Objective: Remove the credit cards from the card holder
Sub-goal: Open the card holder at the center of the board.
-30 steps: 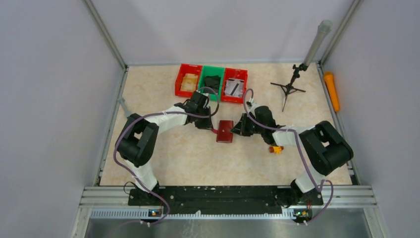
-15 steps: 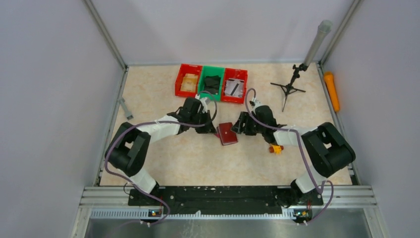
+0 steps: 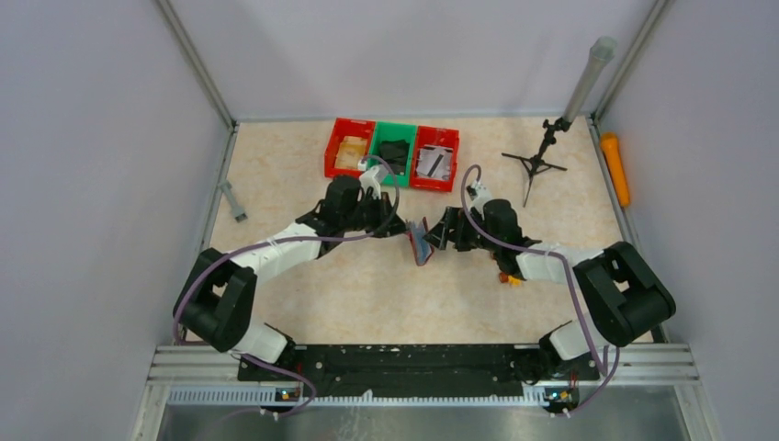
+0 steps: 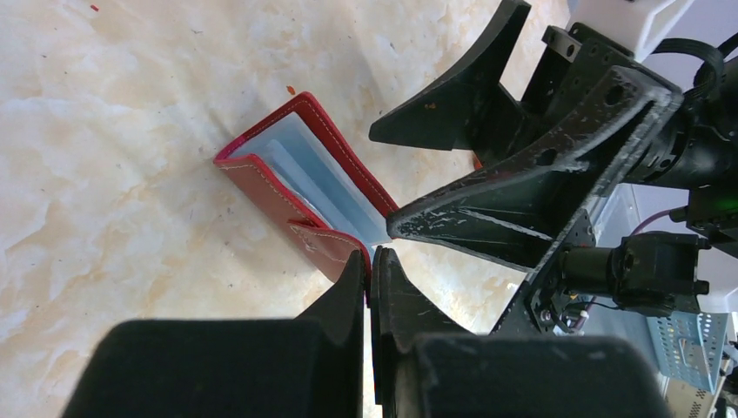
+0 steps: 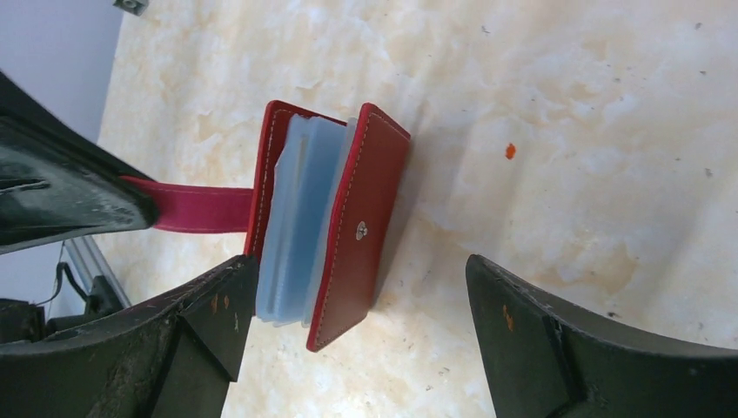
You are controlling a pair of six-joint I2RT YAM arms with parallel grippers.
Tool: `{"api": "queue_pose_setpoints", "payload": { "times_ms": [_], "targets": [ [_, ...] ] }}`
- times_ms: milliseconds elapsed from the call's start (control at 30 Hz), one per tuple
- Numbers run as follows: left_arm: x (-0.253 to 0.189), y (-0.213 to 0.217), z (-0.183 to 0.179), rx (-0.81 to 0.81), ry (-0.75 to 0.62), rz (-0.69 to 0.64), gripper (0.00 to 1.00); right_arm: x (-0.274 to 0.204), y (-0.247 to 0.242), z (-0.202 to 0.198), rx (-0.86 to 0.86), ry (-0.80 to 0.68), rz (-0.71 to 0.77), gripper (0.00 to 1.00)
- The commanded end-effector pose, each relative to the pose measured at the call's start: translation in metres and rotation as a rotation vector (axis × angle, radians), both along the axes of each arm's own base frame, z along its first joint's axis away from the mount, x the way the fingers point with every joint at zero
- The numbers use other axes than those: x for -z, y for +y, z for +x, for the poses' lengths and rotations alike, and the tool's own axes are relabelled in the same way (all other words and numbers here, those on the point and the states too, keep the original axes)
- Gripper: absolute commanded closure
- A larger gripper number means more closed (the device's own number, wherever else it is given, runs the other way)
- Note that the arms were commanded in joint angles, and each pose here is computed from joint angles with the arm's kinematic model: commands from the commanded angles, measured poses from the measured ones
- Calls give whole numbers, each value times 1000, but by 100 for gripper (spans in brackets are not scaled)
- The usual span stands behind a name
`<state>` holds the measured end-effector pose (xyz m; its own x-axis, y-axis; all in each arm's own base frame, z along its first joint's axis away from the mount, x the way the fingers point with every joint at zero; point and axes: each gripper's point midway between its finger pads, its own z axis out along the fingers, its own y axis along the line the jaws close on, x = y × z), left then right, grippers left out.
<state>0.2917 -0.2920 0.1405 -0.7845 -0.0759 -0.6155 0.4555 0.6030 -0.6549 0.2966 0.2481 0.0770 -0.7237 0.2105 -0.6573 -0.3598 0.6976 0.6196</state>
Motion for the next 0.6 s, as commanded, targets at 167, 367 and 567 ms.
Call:
{"api": "queue_pose_setpoints", "payload": {
  "times_ms": [167,367,567],
  "targets": [
    [5,-2,11,-14,1,19,100,-22,18,2,-85,-66,71,16],
    [13,-2,14,-20,30,43,100,-18,24,-1,-122,-50,77,24],
    [-1,-2,10,-9,-19,7,100,-18,29,-5,-152,-54,82,12]
  ]
}}
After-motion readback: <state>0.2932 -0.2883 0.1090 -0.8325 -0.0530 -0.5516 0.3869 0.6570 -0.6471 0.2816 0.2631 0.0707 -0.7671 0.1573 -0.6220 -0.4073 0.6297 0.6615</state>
